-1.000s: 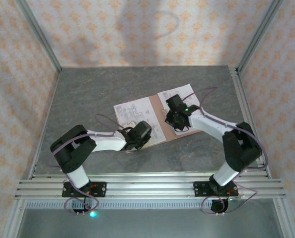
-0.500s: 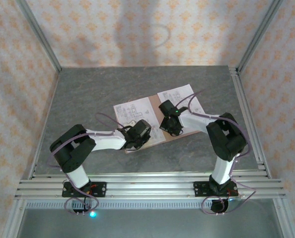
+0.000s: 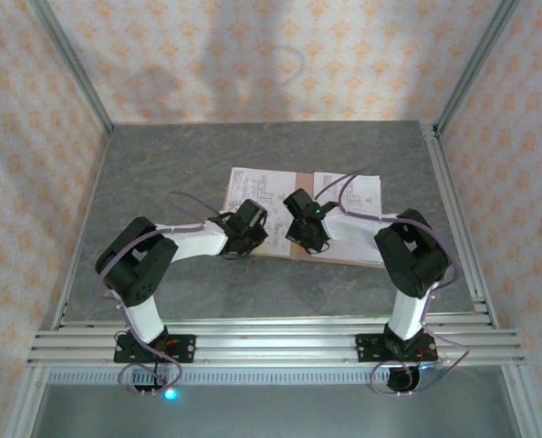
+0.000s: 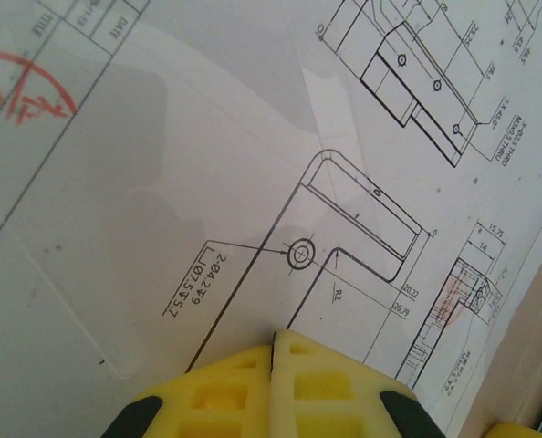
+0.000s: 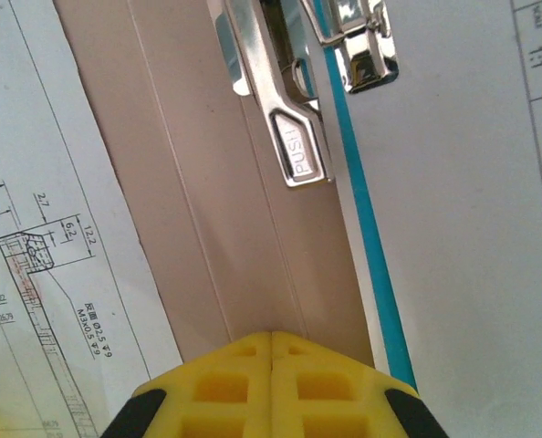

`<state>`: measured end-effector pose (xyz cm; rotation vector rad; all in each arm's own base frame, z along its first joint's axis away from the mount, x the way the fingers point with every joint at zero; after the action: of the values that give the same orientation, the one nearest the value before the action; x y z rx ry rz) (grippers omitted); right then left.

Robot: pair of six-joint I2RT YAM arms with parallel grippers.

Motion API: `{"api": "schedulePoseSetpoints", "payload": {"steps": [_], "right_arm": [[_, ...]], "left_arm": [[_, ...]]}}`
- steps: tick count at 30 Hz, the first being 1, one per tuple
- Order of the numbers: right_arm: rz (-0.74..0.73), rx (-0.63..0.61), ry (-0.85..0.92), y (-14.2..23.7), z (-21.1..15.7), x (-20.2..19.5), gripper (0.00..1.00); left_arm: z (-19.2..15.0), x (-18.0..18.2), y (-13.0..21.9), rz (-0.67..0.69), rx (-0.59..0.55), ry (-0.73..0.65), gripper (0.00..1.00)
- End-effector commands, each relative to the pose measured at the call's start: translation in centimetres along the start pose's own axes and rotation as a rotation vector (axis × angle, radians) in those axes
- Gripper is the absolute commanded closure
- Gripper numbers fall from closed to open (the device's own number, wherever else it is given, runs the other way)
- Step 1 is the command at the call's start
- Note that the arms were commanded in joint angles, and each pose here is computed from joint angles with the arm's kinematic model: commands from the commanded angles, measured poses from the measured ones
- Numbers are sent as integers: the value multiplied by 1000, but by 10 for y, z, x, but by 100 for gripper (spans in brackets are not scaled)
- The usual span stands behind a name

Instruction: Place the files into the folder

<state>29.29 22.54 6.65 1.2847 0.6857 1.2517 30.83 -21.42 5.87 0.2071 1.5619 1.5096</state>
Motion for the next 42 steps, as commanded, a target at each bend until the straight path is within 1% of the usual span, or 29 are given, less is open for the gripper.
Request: {"api": "schedulePoseSetpoints", "payload": {"steps": [1,3,4,6,8,10,12,13,15,18,22,25,29,32,42], "right_arm": [[-92,102,16,-18,-25,-18,97],[-74,84,29,-12,-22,-14,97],[-56,67,39,-6,-19,-11,95],[12,31,70,7,-16,-1,89],[74,-6,99,24,-13,8,81],[101,-38,111,40,-10,9,75],[97,-52,115,49,-10,6,73],[93,-54,114,51,-11,3,73],[81,-43,112,52,-15,-2,75],[77,1,108,46,-25,-6,83],[49,13,132,42,-38,-4,92],[10,22,139,36,-41,-4,96],[-25,28,146,28,-41,-6,97],[-59,34,148,21,-42,-9,98],[-79,37,144,14,-41,-9,98]], "left_arm": [[-19,54,-8,189,60,-42,97],[-19,54,-6,176,65,-33,97],[-19,52,-4,166,70,-30,97],[-19,43,4,128,78,-25,95],[-17,32,17,86,74,-31,91],[-13,19,34,46,61,-49,79],[-10,11,50,18,43,-72,66],[-9,8,58,8,37,-86,60],[-7,6,72,3,28,-107,56],[-5,19,87,22,15,-136,55],[-3,52,102,50,7,-149,53],[1,75,113,60,-2,-143,50],[7,95,124,57,-7,-130,47],[9,103,127,58,-3,-123,47],[9,103,125,52,9,-129,46]]}}
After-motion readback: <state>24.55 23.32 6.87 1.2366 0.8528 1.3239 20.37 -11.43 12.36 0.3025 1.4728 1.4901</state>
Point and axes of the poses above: each hand's point on the last joint's axis, 136 mm out from that joint toward the fingers, its own y axis back along the fingers, its own x axis along the line the jaws close on, z = x × y, the point moved 5 cm from there along y, back along the fingers, and after that the axes turned 6 degrees about y, right-handed, at the moved point
